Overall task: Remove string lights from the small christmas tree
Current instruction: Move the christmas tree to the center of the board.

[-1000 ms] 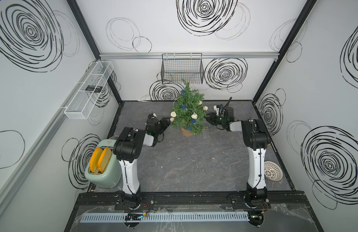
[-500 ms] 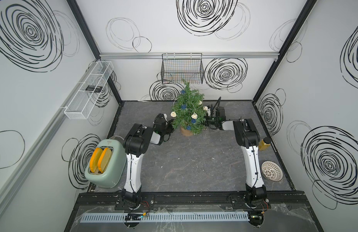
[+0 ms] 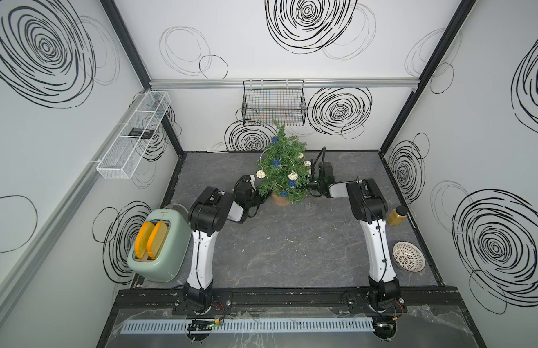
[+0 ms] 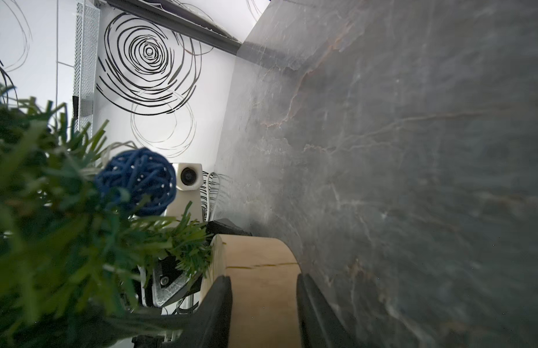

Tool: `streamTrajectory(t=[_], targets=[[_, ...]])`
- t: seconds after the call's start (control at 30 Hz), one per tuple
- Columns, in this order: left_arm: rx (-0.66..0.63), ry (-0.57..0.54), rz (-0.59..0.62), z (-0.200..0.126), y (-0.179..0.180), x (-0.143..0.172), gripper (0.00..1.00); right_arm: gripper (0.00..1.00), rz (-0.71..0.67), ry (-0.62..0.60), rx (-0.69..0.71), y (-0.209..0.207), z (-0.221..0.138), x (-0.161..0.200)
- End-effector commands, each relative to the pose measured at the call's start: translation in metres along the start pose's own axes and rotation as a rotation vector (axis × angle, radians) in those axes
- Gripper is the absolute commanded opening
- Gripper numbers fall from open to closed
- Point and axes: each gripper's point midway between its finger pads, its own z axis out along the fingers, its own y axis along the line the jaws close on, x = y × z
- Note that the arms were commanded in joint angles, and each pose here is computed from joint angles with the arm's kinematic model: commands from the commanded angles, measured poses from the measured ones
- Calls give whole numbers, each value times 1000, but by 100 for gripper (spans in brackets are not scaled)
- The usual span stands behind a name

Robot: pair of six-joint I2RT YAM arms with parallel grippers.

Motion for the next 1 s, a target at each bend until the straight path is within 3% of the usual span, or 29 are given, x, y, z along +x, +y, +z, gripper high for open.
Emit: streamTrajectory(t=[0.0, 0.47, 0.97], targets=[[24, 22, -12, -11, -8, 16, 49, 40, 12, 76, -20, 9, 6, 37], [36, 53, -67, -58, -11, 79, 46, 40, -1, 91, 5, 35, -14, 103], [7, 139, -50, -98, -15, 147, 45, 40, -13, 114, 73, 49, -32, 160]])
